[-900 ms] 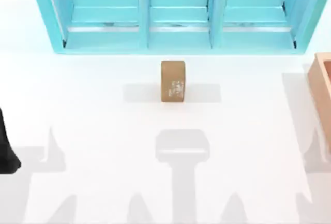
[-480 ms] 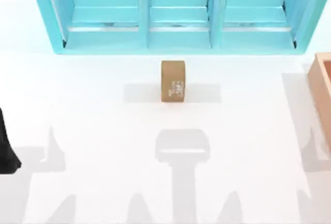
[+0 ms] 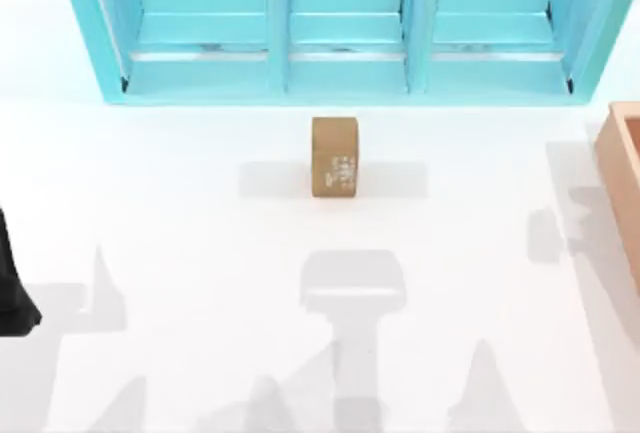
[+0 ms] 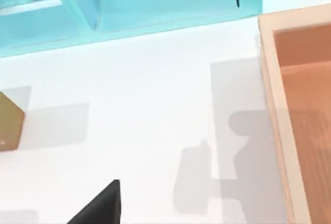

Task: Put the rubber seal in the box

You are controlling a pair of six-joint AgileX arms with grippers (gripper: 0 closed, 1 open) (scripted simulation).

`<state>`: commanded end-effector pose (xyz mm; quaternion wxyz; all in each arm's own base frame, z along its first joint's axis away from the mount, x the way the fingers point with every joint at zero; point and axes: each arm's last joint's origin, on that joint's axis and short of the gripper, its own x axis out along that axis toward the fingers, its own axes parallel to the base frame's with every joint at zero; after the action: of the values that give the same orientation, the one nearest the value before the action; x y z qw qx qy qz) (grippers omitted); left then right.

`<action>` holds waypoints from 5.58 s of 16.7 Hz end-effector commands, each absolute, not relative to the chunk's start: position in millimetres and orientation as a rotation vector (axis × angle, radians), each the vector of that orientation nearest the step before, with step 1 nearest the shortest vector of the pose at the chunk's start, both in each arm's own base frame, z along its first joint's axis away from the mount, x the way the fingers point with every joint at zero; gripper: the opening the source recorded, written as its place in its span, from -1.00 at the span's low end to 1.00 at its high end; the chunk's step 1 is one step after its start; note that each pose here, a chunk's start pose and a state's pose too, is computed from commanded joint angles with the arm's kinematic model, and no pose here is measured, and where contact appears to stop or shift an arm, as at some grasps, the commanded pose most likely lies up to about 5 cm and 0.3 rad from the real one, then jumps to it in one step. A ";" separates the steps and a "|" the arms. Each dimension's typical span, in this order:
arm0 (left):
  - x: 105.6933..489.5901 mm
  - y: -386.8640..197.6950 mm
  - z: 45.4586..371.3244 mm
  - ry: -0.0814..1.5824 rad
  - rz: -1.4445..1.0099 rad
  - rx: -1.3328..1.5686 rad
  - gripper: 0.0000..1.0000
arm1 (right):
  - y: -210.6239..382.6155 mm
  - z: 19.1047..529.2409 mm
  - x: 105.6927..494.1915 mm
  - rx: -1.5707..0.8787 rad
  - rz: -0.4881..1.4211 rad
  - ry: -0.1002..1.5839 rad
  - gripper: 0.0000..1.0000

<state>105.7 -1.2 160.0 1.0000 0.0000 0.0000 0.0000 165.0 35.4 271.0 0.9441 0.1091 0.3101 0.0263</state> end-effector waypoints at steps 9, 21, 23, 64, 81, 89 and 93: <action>105.7 -1.2 160.0 0.000 0.000 0.000 1.00 | 163.6 355.1 310.9 0.279 0.062 0.943 1.00; 105.7 -1.2 160.0 0.000 0.000 0.000 1.00 | 318.0 222.7 380.8 0.012 -0.005 1.272 1.00; 105.7 -1.2 160.0 0.000 0.000 0.000 1.00 | 318.4 222.1 380.8 0.011 -0.006 1.272 1.00; 105.7 -1.2 160.0 0.000 0.000 0.000 1.00 | 320.0 127.5 408.8 0.009 -0.003 1.273 -1.00; 105.7 -1.2 160.0 0.000 0.000 0.000 1.00 | 317.9 225.7 406.4 0.010 -0.002 1.271 -1.00; 105.7 -1.2 160.0 0.000 0.000 0.000 1.00 | 269.2 264.1 424.3 0.033 0.057 1.232 -1.00; 105.7 -1.2 160.0 0.000 0.000 0.000 1.00 | 174.0 303.7 434.2 0.035 0.088 1.202 -1.00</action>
<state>105.7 -1.2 160.0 1.0000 0.0000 0.0000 0.0000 434.2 174.0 303.7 0.8237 0.0164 0.5652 0.0412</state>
